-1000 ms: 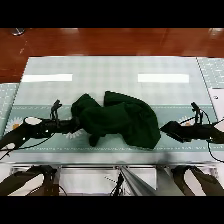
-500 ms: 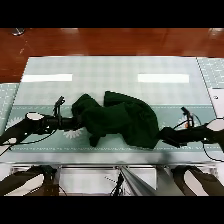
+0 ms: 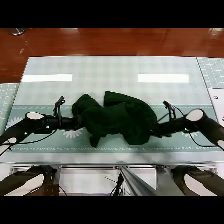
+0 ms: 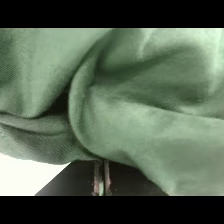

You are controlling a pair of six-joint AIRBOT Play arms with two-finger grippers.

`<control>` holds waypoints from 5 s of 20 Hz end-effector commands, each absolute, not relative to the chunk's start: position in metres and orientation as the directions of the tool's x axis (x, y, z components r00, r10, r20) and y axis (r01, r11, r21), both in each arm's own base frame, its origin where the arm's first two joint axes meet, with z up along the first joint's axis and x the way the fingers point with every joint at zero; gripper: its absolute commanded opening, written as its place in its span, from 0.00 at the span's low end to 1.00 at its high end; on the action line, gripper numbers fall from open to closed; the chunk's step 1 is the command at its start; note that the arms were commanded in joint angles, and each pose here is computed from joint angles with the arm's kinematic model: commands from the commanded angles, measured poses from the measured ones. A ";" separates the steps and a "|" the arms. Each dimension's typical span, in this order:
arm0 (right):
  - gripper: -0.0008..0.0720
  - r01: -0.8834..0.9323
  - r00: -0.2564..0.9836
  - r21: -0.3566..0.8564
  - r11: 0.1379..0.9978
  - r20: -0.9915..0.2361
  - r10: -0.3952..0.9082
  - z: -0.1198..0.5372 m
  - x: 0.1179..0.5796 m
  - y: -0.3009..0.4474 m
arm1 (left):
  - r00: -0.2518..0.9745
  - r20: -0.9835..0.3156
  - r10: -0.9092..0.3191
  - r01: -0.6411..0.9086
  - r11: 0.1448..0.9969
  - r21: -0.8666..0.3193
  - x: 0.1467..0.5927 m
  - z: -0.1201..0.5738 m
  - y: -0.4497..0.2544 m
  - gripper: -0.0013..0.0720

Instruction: Fold the shirts.

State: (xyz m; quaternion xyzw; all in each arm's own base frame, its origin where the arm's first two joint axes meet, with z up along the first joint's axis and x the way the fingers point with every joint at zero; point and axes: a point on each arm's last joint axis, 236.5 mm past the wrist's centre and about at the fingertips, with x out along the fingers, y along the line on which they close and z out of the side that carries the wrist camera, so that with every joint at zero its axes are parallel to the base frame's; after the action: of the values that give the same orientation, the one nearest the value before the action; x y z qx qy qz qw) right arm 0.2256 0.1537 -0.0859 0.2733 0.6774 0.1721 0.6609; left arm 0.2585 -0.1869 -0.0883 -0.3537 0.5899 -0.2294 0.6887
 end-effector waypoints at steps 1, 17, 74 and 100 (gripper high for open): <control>0.07 -0.001 0.098 0.620 0.785 -0.781 0.617 -0.039 0.274 0.163 | 0.217 -0.581 -0.784 -0.025 0.591 -0.807 0.280 -0.047 -0.192 0.05; 0.07 -0.352 0.928 -0.001 0.936 -0.130 0.349 0.498 0.196 0.085 | 0.973 0.108 -0.203 0.209 0.977 -0.048 0.224 0.512 -0.052 0.04; 0.86 0.309 0.408 0.651 0.694 -0.750 0.521 -0.031 0.269 0.036 | 0.180 -0.744 -0.643 -0.394 0.646 -0.653 0.253 -0.108 -0.040 0.91; 0.07 0.086 0.295 0.652 0.754 -0.739 0.606 0.019 0.371 0.081 | 0.442 -0.531 -0.723 -0.219 0.488 -0.845 0.338 -0.006 -0.050 0.04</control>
State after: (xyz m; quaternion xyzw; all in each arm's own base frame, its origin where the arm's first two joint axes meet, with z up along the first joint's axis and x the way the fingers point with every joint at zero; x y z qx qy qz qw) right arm 0.3291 0.0690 -0.0527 0.3312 0.6068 0.1131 0.7137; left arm 0.2890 -0.0432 -0.0714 -0.4200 0.5874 -0.1356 0.6784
